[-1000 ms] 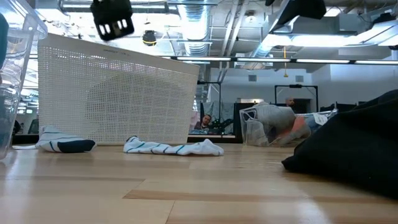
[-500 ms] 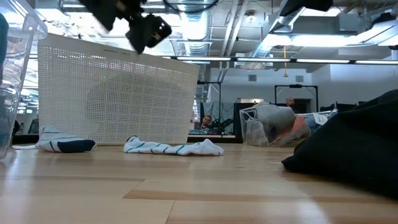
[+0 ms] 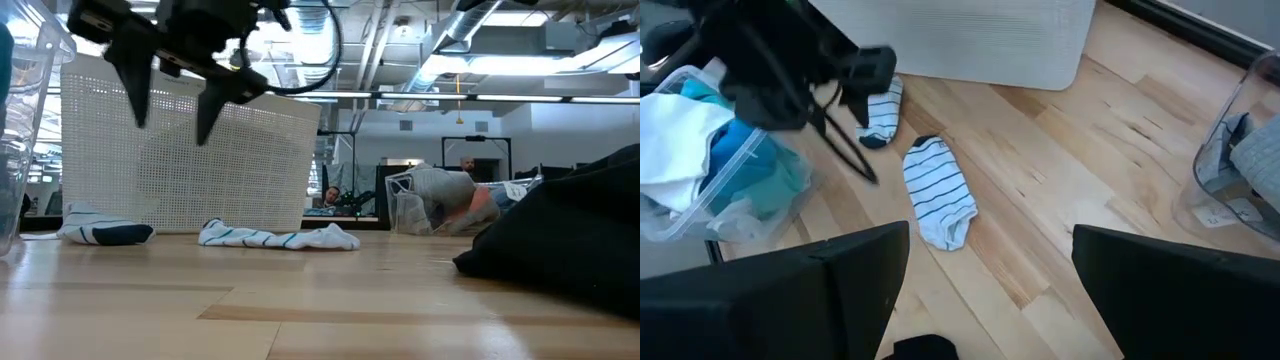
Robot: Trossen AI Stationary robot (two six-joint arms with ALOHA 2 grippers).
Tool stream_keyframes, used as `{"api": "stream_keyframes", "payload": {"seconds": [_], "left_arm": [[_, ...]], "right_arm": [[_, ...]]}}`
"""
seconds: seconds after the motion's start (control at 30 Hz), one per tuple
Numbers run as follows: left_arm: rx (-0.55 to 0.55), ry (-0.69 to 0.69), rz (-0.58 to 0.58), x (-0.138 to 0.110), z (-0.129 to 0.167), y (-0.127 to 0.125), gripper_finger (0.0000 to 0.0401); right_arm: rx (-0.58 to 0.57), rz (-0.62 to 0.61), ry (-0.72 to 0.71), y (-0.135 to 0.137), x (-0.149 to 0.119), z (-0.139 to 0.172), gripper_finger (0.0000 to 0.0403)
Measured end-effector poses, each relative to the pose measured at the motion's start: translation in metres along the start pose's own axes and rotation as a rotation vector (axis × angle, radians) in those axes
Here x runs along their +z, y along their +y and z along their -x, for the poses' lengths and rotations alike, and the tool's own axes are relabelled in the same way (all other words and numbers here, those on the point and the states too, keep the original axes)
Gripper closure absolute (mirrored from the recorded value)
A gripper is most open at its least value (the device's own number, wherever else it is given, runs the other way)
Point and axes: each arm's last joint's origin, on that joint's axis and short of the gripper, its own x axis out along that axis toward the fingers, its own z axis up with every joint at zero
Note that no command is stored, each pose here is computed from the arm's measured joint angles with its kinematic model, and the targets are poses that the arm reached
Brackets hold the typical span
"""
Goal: Pick & Place Cloths
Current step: Put the white sock into the top transparent bin
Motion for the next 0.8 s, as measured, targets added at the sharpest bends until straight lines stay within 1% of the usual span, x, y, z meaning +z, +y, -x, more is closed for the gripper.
{"api": "stream_keyframes", "payload": {"seconds": [0.07,0.13,0.2,0.27,0.33,0.4,0.5,0.6,0.7,0.8], "left_arm": [[-0.014,0.016,0.007,-0.006,0.006,-0.001,0.0127],[-0.052,0.015,0.001,-0.010,0.008,-0.003,0.0115],[-0.090,0.020,-0.061,-0.011,0.005,-0.007,0.0109],[-0.101,0.026,-0.148,-0.010,0.001,-0.012,0.0108],[-0.101,0.037,-0.194,-0.008,-0.007,-0.016,0.0109],[-0.104,0.062,-0.201,-0.010,-0.016,-0.018,0.0110],[-0.086,0.146,-0.198,-0.020,-0.028,-0.021,0.0111],[-0.074,0.221,-0.169,-0.030,-0.039,-0.022,0.0111],[-0.071,0.226,-0.141,-0.036,-0.050,-0.023,0.0111],[-0.061,0.225,-0.147,-0.038,-0.058,-0.026,0.0111]], "right_arm": [[0.004,0.008,-0.003,0.001,-0.002,0.001,0.0129],[0.006,0.019,-0.006,0.003,-0.004,0.002,0.0129],[0.013,0.028,-0.006,0.005,-0.006,0.004,0.0129],[0.020,0.036,-0.003,0.006,-0.008,0.005,0.0129],[0.019,0.044,-0.014,0.007,-0.010,0.006,0.0129],[0.017,0.052,-0.025,0.009,-0.011,0.008,0.0129],[0.015,0.062,-0.039,0.010,-0.013,0.009,0.0129],[0.014,0.068,-0.045,0.011,-0.014,0.010,0.0129],[0.012,0.074,-0.056,0.012,-0.015,0.012,0.0129],[0.004,0.074,-0.067,0.012,-0.015,0.012,0.0129]]}}
